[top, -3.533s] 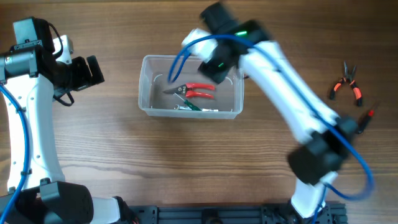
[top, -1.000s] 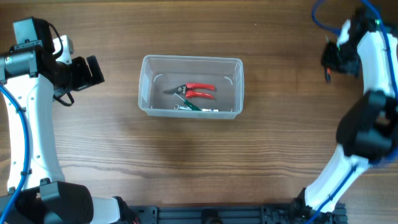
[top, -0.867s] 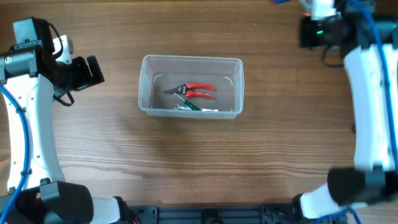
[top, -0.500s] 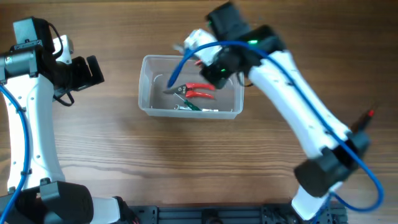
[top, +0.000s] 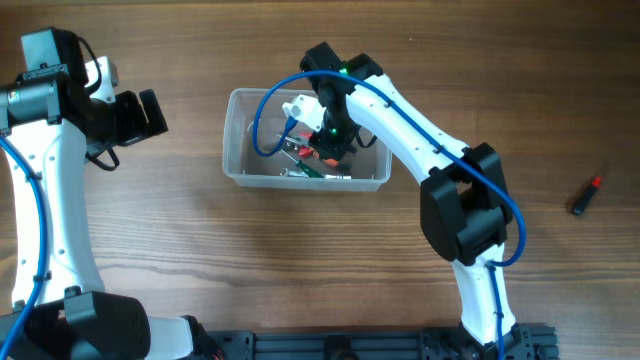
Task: Pack container
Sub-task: 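Lower the pliers into the container and open the right gripper, then grasp the red-black screwdriver with the right gripper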
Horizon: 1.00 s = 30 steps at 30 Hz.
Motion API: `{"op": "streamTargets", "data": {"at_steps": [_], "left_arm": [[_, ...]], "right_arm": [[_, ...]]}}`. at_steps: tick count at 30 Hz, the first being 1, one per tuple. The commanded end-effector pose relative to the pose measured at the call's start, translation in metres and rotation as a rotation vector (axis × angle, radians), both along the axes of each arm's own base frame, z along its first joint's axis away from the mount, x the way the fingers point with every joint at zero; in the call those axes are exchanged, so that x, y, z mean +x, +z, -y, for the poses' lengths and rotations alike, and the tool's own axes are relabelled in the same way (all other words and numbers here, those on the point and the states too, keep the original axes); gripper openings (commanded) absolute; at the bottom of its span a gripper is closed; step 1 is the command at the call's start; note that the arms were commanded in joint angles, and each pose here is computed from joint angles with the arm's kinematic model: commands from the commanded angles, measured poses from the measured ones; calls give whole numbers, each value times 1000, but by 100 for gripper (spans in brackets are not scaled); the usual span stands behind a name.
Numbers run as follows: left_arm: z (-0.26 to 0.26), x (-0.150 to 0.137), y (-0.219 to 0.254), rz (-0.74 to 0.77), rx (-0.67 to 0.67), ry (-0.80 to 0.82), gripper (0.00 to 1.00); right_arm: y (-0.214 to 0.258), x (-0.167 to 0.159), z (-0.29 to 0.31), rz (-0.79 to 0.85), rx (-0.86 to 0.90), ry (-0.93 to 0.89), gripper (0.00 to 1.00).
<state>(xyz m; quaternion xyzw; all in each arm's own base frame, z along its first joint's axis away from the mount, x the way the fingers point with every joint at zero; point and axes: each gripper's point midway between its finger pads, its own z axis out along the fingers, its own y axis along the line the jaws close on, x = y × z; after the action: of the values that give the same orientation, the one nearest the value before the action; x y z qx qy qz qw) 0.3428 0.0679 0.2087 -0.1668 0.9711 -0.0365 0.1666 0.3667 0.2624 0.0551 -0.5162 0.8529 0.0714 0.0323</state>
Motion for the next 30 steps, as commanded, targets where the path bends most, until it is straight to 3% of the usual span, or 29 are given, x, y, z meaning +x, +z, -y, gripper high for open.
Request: {"op": "streamTargets", "data": {"at_steps": [1, 5, 9, 11, 13, 15, 16, 18, 19, 24, 30], "left_arm": [[3, 2, -1, -1, -8, -19, 100], [3, 2, -1, -1, -8, -19, 100], [3, 2, -1, -1, -8, -19, 100], [3, 2, -1, 0, -8, -19, 100], [3, 2, -1, 0, -8, -19, 100], [3, 2, -1, 0, -8, -20, 100], [3, 2, -1, 0, -8, -19, 100], [3, 2, -1, 0, -8, -20, 100], [3, 2, -1, 0, -8, -20, 100], [3, 3, -1, 3, -7, -19, 100], [3, 3, -1, 3, -7, -19, 100]], "right_arm": [[0, 1, 8, 1, -30, -4, 41], [27, 2, 15, 32, -23, -66, 41], [109, 23, 34, 212, 62, -245, 41], [178, 47, 83, 429, 86, -507, 46], [233, 54, 150, 581, 108, -818, 74], [268, 46, 220, 642, 156, -1113, 83], [280, 32, 275, 654, 175, -1345, 87], [276, -10, 372, 612, 124, -1764, 92], [268, -26, 399, 579, 89, -1871, 97], [205, -77, 490, 385, -34, -2173, 100], [97, -87, 522, 122, -126, -2169, 100]]}}
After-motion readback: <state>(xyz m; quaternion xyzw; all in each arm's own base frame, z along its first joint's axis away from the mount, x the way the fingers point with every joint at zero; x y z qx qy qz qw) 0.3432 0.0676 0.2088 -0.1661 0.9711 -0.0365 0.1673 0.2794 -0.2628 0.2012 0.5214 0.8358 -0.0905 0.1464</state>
